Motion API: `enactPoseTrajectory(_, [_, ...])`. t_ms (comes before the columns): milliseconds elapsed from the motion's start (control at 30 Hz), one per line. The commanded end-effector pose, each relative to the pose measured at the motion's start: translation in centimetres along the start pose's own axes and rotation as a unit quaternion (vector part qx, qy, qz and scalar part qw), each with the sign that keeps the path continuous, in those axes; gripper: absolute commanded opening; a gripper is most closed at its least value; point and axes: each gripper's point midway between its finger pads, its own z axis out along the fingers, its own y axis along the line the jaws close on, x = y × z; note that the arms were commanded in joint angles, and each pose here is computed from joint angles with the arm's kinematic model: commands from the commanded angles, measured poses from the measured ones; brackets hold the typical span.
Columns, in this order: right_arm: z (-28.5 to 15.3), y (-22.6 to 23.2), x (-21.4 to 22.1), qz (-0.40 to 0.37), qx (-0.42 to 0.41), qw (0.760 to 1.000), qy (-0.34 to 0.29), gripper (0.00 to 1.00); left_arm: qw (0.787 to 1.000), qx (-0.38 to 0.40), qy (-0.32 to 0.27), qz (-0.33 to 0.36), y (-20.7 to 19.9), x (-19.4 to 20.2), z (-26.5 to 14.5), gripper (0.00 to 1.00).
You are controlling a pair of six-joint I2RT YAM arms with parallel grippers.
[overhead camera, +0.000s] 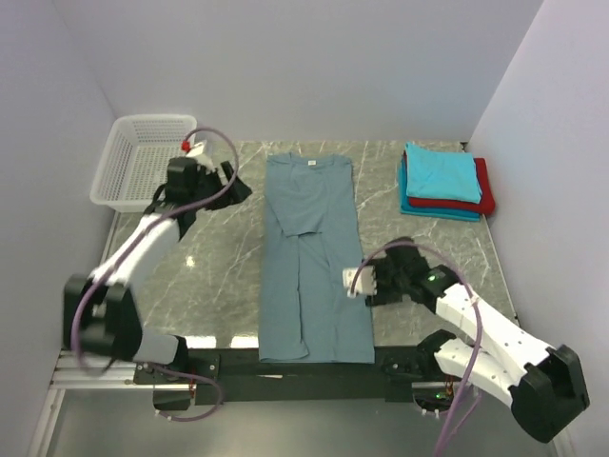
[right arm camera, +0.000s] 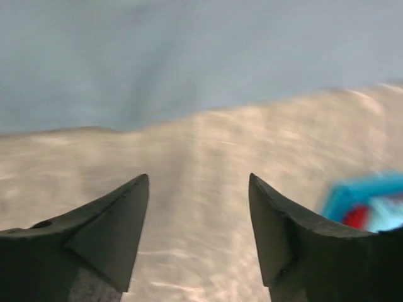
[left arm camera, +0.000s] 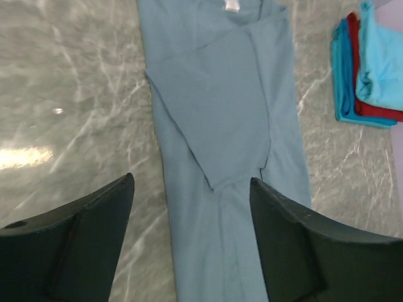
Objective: Fold and stack the t-shirts
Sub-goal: Fold the tshirt
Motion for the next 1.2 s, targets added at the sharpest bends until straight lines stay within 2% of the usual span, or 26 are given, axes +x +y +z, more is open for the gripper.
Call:
enactPoseTrajectory(0, [-3.9,-6.1,-2.5,0.065,0.089,0.993,-0.053,0.72,0.996,0.035,0.067,-0.057,-1.1,1.1,4.1,0.78])
enactPoseTrajectory(33, [-4.2,-6.6,-3.4,0.099,0.089,0.987,-0.087,0.73,0.993,0.029,0.089,-0.065,-0.3,1.6,6.7,0.76])
enactPoseTrajectory(100, [-5.2,-10.4,-3.9,0.172,0.137,0.967,-0.129,0.79,0.992,0.009,0.111,-0.064,0.7,2.1,9.2,0.72])
enactPoseTrajectory(200, [-5.9,-13.8,-4.8,0.312,0.136,0.923,-0.176,0.81,0.989,-0.029,0.133,-0.056,2.7,2.6,13.3,0.7])
enactPoseTrajectory(300, [-6.9,-15.2,-5.9,0.355,0.112,0.905,-0.205,0.81,0.985,-0.057,0.156,-0.046,4.5,3.2,16.6,0.67])
enactPoseTrajectory(500, [-8.2,-15.9,-7.8,0.384,0.102,0.883,-0.251,0.81,0.982,-0.03,0.18,-0.043,4.4,4.2,21.3,0.63])
enactPoseTrajectory(600, [-8.1,-16.0,-7.7,0.384,0.111,0.881,-0.254,0.81,0.979,-0.035,0.196,-0.041,4.7,5.1,23.3,0.6])
enactPoseTrajectory(733, [-8.1,-15.9,-7.6,0.386,0.109,0.88,-0.256,0.81,0.975,-0.044,0.216,-0.036,5.2,6.4,24.8,0.51])
enactPoseTrajectory(800, [-8.2,-16.0,-7.6,0.384,0.113,0.879,-0.259,0.81,0.974,-0.048,0.219,-0.034,5.5,6.7,25.2,0.4])
enactPoseTrajectory(833, [-8.2,-15.9,-7.6,0.385,0.112,0.879,-0.26,0.81,0.974,-0.051,0.218,-0.033,5.6,6.7,25.5,0.28])
enactPoseTrajectory(933, [-8.2,-15.7,-7.8,0.383,0.107,0.878,-0.265,0.81,0.976,-0.082,0.199,-0.025,6.7,5.9,25.5,0.13])
enactPoseTrajectory(967, [-8.1,-15.6,-7.9,0.383,0.103,0.878,-0.267,0.81,0.977,-0.094,0.187,-0.027,7.3,5.3,25.5,0.02])
enactPoseTrajectory(1167, [-7.5,-15.2,-7.4,0.388,0.098,0.88,-0.257,0.81,0.976,-0.182,0.108,-0.049,12.6,0.1,23.6,0.0])
